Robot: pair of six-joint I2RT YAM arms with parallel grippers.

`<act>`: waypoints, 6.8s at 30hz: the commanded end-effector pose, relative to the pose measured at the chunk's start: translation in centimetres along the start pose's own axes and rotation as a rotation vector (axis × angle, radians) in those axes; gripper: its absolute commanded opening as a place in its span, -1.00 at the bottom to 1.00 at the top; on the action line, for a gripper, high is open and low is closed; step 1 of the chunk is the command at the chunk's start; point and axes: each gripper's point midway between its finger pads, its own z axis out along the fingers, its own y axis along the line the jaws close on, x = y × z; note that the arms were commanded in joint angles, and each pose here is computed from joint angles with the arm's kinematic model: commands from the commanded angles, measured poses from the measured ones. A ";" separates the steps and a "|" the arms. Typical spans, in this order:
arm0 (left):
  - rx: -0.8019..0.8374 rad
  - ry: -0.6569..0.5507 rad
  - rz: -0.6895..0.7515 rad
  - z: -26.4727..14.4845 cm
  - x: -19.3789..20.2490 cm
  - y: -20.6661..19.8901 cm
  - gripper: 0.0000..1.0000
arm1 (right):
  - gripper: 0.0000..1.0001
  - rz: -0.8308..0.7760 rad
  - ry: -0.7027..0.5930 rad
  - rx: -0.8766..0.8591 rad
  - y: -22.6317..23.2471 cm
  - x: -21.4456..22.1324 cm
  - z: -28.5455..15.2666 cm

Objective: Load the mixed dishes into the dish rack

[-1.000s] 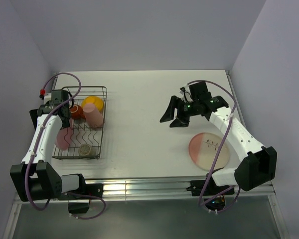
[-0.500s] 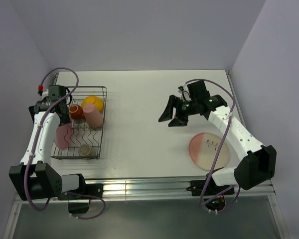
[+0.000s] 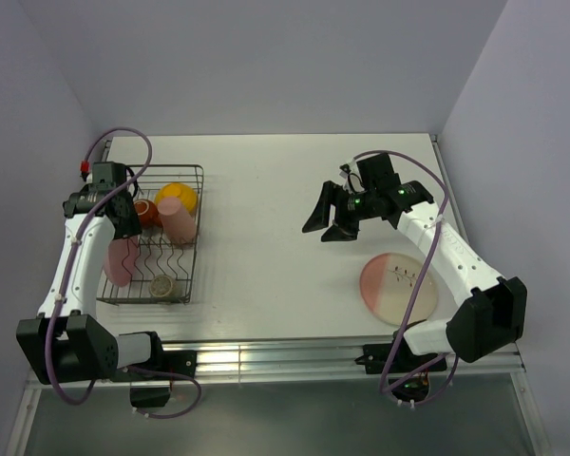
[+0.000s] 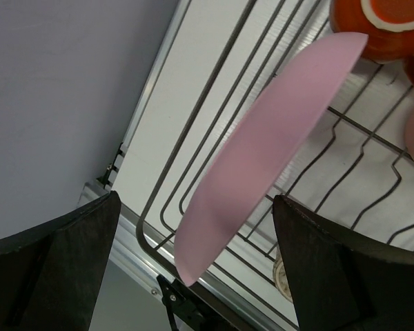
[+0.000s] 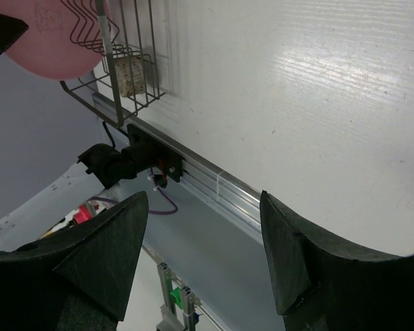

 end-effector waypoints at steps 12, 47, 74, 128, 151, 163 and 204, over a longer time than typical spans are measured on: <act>-0.047 -0.119 -0.045 -3.4 -2.8 2.6 0.96 | 0.46 -0.043 -0.041 -0.033 1.0 -0.9 -0.6; 1.270 -0.148 0.171 -31.5 1.1 -26.8 0.54 | -0.61 0.363 -0.171 0.594 -18.7 6.8 -2.2; 1.393 0.122 0.326 -29.3 8.7 -30.3 0.31 | -1.00 0.372 -0.028 0.825 -25.1 6.0 4.3; 1.525 0.585 0.217 -23.3 15.4 -29.9 0.25 | 0.37 0.589 -0.153 0.524 -17.5 13.1 -0.3; 1.529 0.611 0.198 -24.8 16.0 -30.1 0.26 | -0.02 0.585 -0.158 0.674 -22.9 12.9 3.2; 1.517 0.639 0.202 -23.9 17.1 -30.5 0.29 | -1.00 0.564 -0.186 0.691 -23.4 12.7 2.9; 1.307 0.863 -0.043 -18.2 21.9 -32.5 0.37 | -1.00 0.723 -0.129 0.282 -12.8 8.7 4.7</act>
